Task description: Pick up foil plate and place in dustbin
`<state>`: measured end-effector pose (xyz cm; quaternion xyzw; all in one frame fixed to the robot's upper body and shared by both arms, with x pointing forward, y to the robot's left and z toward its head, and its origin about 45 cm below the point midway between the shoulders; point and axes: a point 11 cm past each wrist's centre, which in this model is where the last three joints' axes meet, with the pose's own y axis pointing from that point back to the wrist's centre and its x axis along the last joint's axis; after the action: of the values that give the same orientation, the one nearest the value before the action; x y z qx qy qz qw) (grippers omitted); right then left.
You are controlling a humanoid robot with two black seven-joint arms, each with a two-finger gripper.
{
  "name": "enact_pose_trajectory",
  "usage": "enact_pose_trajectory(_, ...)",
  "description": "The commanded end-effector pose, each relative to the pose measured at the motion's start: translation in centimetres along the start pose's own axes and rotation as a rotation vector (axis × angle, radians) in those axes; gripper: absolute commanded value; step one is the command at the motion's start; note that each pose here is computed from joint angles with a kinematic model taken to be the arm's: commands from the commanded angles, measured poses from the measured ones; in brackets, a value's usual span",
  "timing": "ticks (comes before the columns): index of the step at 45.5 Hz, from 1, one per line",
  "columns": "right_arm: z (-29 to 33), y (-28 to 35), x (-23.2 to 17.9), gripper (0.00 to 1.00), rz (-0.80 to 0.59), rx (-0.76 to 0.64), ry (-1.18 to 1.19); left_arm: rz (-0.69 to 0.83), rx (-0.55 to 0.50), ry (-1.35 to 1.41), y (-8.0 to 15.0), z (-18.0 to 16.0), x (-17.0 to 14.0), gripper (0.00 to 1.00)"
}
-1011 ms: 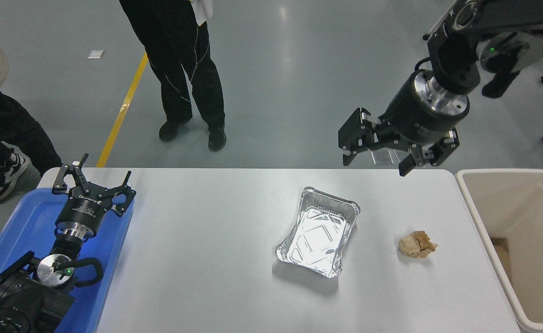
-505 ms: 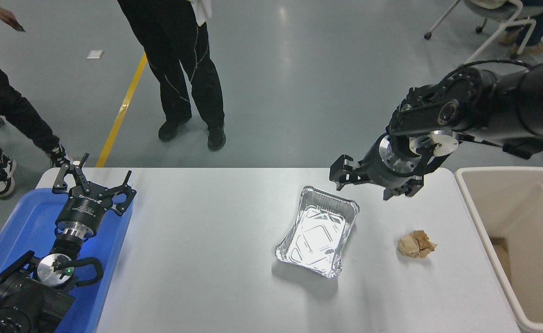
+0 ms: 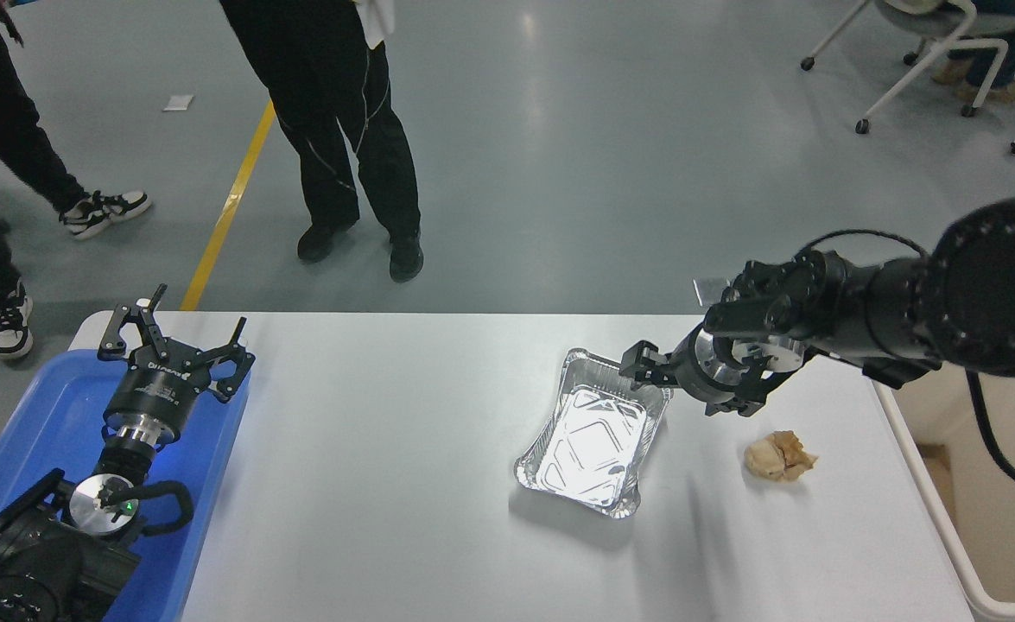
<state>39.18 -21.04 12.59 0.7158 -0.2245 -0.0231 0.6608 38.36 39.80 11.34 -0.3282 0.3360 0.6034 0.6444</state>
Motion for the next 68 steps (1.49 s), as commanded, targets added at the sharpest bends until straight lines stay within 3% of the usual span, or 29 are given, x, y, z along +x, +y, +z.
enact_pose_trajectory(1,1.6,-3.5,-2.0,1.00,-0.019,0.008,-0.041,0.001,-0.002,0.001,0.0,0.0,0.0,0.99)
enact_pose_trajectory(20,1.4,-6.2,-4.6,0.99,-0.044,0.060,-0.025,0.001,-0.005,0.002,0.0,0.1,0.0,0.99)
enact_pose_trajectory(33,1.3,-6.5,-4.5,0.76,-0.007,0.069,-0.039,0.001,-0.003,0.001,0.0,0.0,0.0,0.99)
enact_pose_trajectory(42,0.8,-6.4,-4.4,0.22,-0.008,0.084,-0.069,0.001,-0.003,0.001,0.0,0.0,0.0,0.99)
enact_pose_trajectory(51,0.6,-6.2,-4.3,0.00,-0.012,0.061,-0.085,-0.001,-0.004,0.001,0.0,0.1,0.0,0.99)
enact_pose_trajectory(68,-0.5,-5.5,-4.2,0.00,-0.030,0.085,-0.102,-0.001,-0.001,0.001,0.0,0.0,0.0,0.99)
